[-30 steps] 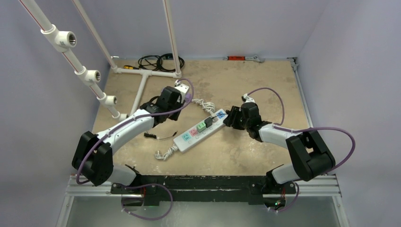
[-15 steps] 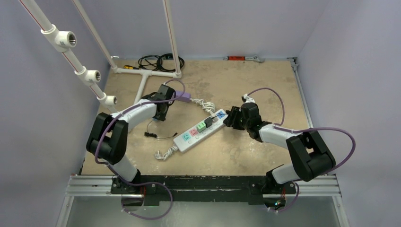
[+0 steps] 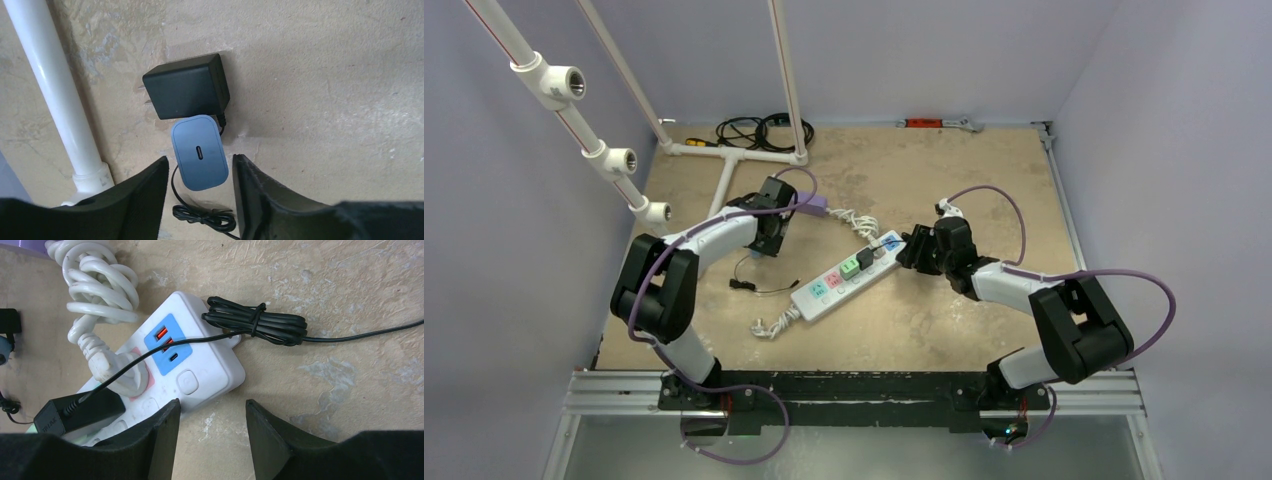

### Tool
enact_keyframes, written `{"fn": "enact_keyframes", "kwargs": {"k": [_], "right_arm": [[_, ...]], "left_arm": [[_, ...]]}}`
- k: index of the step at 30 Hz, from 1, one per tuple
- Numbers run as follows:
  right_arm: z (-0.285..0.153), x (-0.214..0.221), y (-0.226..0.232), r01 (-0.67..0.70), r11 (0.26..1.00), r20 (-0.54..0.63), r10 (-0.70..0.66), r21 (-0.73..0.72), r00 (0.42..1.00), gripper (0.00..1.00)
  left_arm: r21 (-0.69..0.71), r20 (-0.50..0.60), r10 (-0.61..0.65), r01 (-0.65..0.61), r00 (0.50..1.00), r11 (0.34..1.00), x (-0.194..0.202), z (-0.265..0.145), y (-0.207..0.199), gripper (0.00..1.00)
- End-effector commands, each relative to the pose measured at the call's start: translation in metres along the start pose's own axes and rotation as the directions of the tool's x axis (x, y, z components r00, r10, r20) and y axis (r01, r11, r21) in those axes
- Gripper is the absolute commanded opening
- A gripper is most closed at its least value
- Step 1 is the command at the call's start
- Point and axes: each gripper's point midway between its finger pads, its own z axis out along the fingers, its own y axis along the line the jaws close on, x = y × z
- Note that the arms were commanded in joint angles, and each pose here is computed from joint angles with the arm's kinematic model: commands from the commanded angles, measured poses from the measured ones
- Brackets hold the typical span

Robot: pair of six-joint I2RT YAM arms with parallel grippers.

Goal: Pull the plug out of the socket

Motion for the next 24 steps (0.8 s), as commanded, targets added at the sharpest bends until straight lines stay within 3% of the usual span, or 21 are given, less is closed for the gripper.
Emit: {"fn": "enact_keyframes", "kwargs": {"k": [1, 4, 10, 18, 24], "right_arm": [[-0.003, 0.003, -0.001, 0.015, 1.000, -0.012, -0.015, -0.003, 1.000, 0.55], [-0.002, 0.004, -0.001, 0.017, 1.000, -0.016, -0.017, -0.006, 1.000, 0.57], [0.000, 0.005, 0.001, 0.028, 0.999, -0.029, -0.028, -0.019, 0.999, 0.62], [0.002, 0.007, -0.001, 0.023, 1.000, -0.038, -0.023, -0.008, 0.999, 0.64], [0.003, 0.005, -0.002, 0.017, 1.000, -0.031, -0.017, 0.002, 0.999, 0.64]], "left_arm": [[0.030, 0.044, -0.039, 0.037, 0.998, 0.999, -0.018, -0.010, 0.000, 0.56], [0.045, 0.081, -0.053, 0.049, 0.995, 0.998, -0.025, -0.018, 0.000, 0.75], [0.075, 0.175, -0.079, 0.066, 0.981, 0.995, -0.040, -0.039, 0.002, 0.97], [0.213, 0.420, -0.038, -0.058, 0.907, 0.975, -0.068, -0.101, -0.035, 1.00], [0.420, 0.523, 0.008, -0.266, 0.852, 0.868, -0.061, -0.140, -0.097, 0.99]]}}
